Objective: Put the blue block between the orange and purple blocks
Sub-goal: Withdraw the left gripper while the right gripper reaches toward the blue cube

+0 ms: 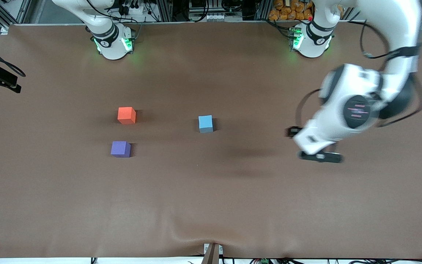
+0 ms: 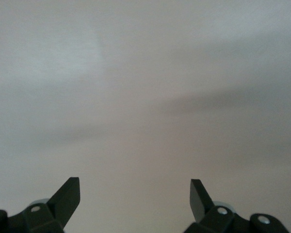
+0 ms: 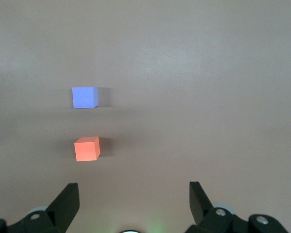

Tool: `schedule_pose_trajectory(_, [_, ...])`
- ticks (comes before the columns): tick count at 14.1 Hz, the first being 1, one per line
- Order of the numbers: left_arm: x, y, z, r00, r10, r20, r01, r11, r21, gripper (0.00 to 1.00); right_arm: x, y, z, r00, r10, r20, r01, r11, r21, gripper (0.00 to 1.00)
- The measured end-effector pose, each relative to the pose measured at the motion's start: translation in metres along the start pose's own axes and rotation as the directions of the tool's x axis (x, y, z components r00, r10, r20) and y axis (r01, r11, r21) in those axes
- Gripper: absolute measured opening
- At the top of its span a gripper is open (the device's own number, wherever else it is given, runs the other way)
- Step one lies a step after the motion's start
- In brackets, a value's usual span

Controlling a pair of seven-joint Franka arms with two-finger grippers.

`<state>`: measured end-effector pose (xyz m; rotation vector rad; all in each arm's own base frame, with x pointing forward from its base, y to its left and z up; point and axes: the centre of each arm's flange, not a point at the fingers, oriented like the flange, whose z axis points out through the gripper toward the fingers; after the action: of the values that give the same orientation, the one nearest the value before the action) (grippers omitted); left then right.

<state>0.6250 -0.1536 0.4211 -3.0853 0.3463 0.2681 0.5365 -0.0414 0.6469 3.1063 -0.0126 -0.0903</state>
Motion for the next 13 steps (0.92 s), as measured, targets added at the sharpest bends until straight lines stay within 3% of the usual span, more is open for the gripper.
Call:
schedule_pose_trajectory(2, [-0.02,-0.082,0.003,0.996,0.088,0.015,-0.088,0.996,-0.014,1.0,0.001,0.0,0.003,1.0,0.0,0.005,0.0,1.0,0.0,1.0])
schedule_pose_trajectory(4, [-0.04,-0.131,0.009,0.994,0.105,0.01,-0.105,0.994,-0.022,1.0,0.008,0.0,0.014,1.0,0.0,0.025,0.0,1.0,0.001,1.0])
schedule_pose_trajectory(9, [-0.073,-0.071,0.037,0.992,0.121,-0.032,-0.12,0.993,0.013,1.0,0.028,-0.019,0.046,0.996,-0.033,0.089,0.031,0.999,0.023,1.0])
schedule_pose_trajectory(13, [-0.108,-0.031,0.037,0.995,0.091,-0.05,-0.088,0.995,0.05,1.0,0.029,-0.054,0.046,0.995,-0.031,0.091,0.026,0.998,0.053,1.0])
